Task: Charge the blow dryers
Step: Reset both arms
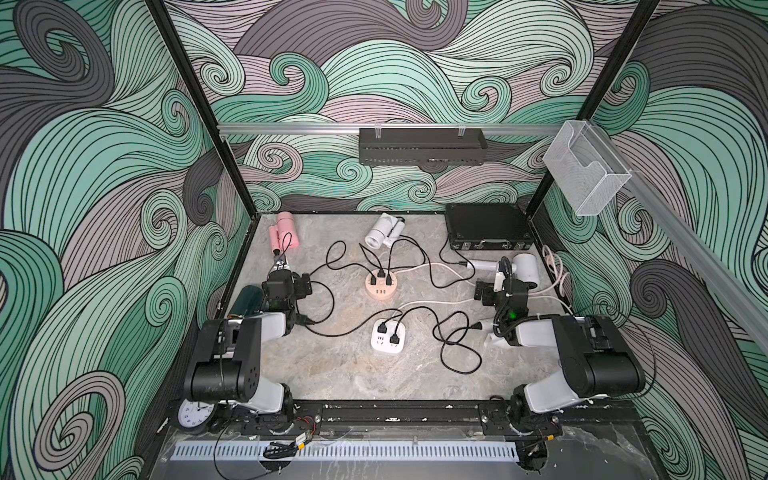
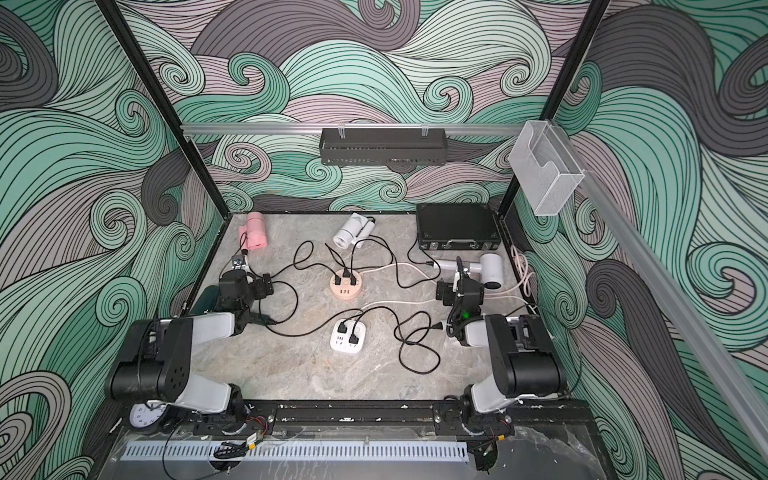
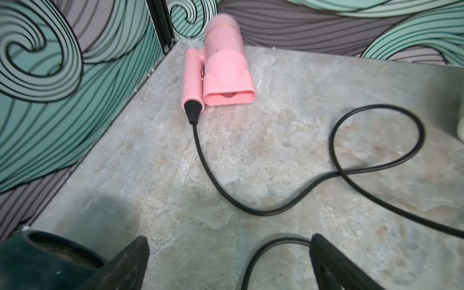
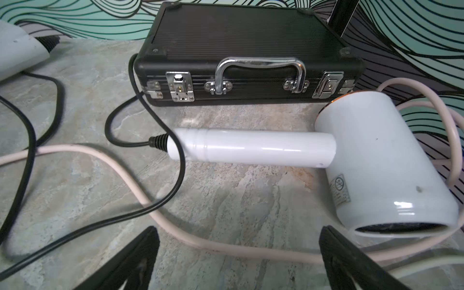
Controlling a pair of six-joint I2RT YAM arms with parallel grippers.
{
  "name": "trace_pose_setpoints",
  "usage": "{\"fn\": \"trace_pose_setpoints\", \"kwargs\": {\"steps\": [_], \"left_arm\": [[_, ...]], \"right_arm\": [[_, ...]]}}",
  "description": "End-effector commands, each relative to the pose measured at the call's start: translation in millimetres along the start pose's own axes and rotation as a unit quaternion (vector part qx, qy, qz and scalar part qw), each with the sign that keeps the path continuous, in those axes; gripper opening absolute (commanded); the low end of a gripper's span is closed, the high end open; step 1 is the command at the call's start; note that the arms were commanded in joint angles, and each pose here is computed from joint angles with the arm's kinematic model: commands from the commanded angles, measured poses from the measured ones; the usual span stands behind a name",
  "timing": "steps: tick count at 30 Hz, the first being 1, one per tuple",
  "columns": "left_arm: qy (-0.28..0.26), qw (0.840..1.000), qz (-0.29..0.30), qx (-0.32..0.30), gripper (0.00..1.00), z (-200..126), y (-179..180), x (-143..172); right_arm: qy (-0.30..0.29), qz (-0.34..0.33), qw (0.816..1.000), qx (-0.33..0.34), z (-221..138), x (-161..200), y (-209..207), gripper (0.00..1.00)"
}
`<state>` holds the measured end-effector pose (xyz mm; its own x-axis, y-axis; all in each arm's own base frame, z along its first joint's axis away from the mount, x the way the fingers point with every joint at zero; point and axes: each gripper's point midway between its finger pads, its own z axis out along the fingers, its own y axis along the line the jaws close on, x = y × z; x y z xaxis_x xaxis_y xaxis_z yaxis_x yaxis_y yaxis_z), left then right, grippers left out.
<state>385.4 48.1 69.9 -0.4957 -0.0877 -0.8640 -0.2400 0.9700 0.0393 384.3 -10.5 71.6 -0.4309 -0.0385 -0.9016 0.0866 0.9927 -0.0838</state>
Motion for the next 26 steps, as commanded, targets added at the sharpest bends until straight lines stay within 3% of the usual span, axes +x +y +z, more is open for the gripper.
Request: {"fn": "trace_pose_setpoints", "kwargs": {"steps": [1, 26], "left_arm": [[-0.036, 0.999, -0.002, 0.017, 0.99, 3.4, -6.6, -19.6], [-0.030, 0.999, -0.002, 0.019, 0.99, 2.2, -7.1, -18.8]], "right_arm": [[-0.029, 0.010, 0.999, -0.019, 3.8, -22.8, 2.5, 1.00], [-0.030, 0.005, 0.999, -0.017, 2.4, -24.1, 3.7, 1.00]]}}
